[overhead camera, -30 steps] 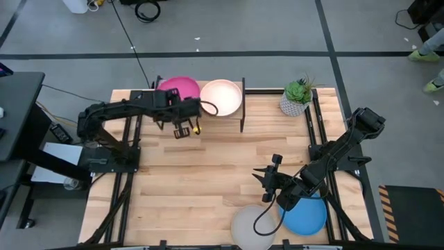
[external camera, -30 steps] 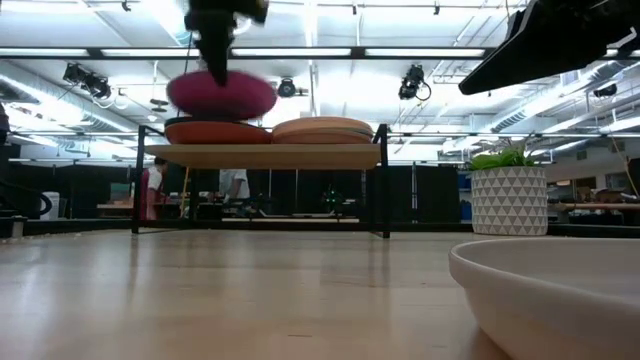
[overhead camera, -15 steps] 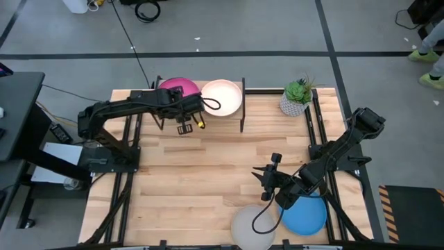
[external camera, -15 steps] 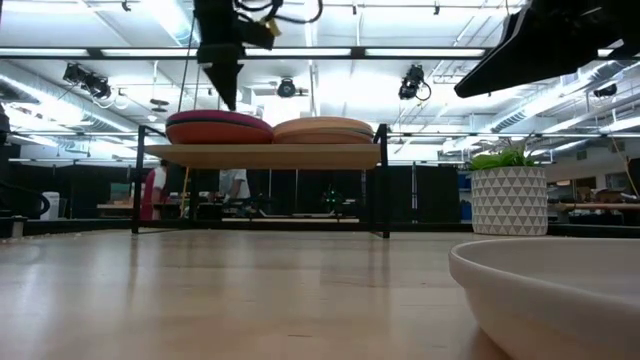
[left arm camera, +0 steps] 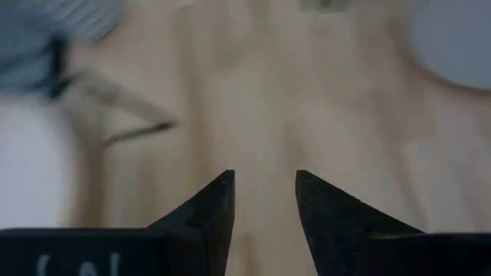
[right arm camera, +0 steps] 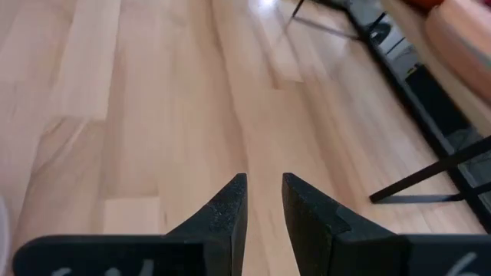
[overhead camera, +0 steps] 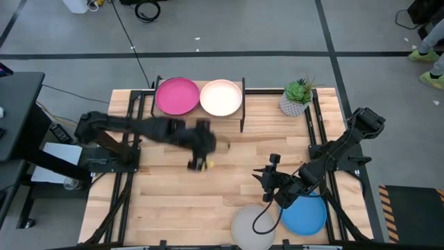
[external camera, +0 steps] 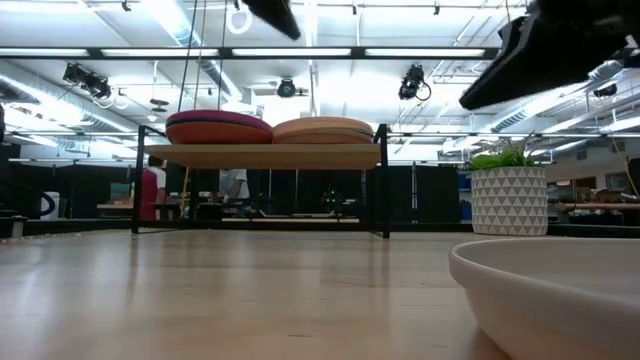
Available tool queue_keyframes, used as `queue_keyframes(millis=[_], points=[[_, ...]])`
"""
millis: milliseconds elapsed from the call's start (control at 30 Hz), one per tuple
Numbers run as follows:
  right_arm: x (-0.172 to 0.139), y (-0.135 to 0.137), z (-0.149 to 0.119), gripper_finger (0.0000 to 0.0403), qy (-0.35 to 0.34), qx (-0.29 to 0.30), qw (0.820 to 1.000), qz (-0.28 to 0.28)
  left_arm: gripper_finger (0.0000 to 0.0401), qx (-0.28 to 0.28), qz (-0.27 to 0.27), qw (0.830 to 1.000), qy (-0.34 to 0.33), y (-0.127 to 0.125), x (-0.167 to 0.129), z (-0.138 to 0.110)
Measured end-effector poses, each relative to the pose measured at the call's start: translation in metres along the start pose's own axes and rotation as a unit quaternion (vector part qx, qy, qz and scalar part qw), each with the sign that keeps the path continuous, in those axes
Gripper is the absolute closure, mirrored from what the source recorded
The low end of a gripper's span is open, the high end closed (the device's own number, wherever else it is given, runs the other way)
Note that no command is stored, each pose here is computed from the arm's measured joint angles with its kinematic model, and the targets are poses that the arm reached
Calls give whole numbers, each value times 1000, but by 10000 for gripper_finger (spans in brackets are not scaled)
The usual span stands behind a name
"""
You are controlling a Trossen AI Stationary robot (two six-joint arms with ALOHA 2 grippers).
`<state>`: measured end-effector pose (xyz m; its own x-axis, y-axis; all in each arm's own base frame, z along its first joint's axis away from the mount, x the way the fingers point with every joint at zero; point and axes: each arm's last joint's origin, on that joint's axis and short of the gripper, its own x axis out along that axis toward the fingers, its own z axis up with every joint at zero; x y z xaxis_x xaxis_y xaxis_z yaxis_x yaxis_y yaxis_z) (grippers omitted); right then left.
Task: Place and stack plates onto a shelf
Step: Stack the blue plate on top of the pink plate on the shelf
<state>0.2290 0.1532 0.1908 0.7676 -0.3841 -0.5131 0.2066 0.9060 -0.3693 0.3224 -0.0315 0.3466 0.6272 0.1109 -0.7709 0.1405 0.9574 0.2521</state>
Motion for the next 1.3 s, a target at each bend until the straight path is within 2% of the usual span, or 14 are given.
queue_keyframes(millis=[100, 200, 300, 433, 567, 733, 833, 1033, 1100, 1233, 1300], points=[[0, 0, -3, 312, 19, -11, 1000, 21, 257, 66, -33, 997, -19, -41, 10, -2], [1, 1, -4, 312, 38, -11, 998, 55, 257, 100, -46, 993, -40, -76, 18, -8], [6, 0, -4, 312, 66, 2, 992, 107, 257, 111, -53, 991, -55, -101, 26, -17], [16, -5, -3, 312, 120, 53, 975, 180, 257, 94, -62, 990, -82, -120, 36, -28], [21, -13, -1, 312, 196, 104, 947, 232, 257, 89, -63, 990, -91, -126, 45, -36], [11, -21, 6, 312, 293, 132, 920, 223, 257, 91, -63, 990, -83, -126, 49, -42], [-2, -23, 9, 312, 347, 119, 905, 215, 257, 98, -63, 990, -78, -127, 50, -44], [-19, -24, -7, 311, 407, 35, 891, 199, 257, 123, -59, 986, -94, -126, 50, -41], [-17, -26, -13, 308, 430, 43, 878, 203, 257, 123, -58, 986, -96, -126, 50, -40], [-8, -31, -18, 292, 480, 94, 836, 246, 257, 125, -58, 986, -97, -126, 50, -40], [-6, -32, -18, 283, 485, 101, 832, 252, 257, 125, -58, 986, -97, -126, 50, -40]])
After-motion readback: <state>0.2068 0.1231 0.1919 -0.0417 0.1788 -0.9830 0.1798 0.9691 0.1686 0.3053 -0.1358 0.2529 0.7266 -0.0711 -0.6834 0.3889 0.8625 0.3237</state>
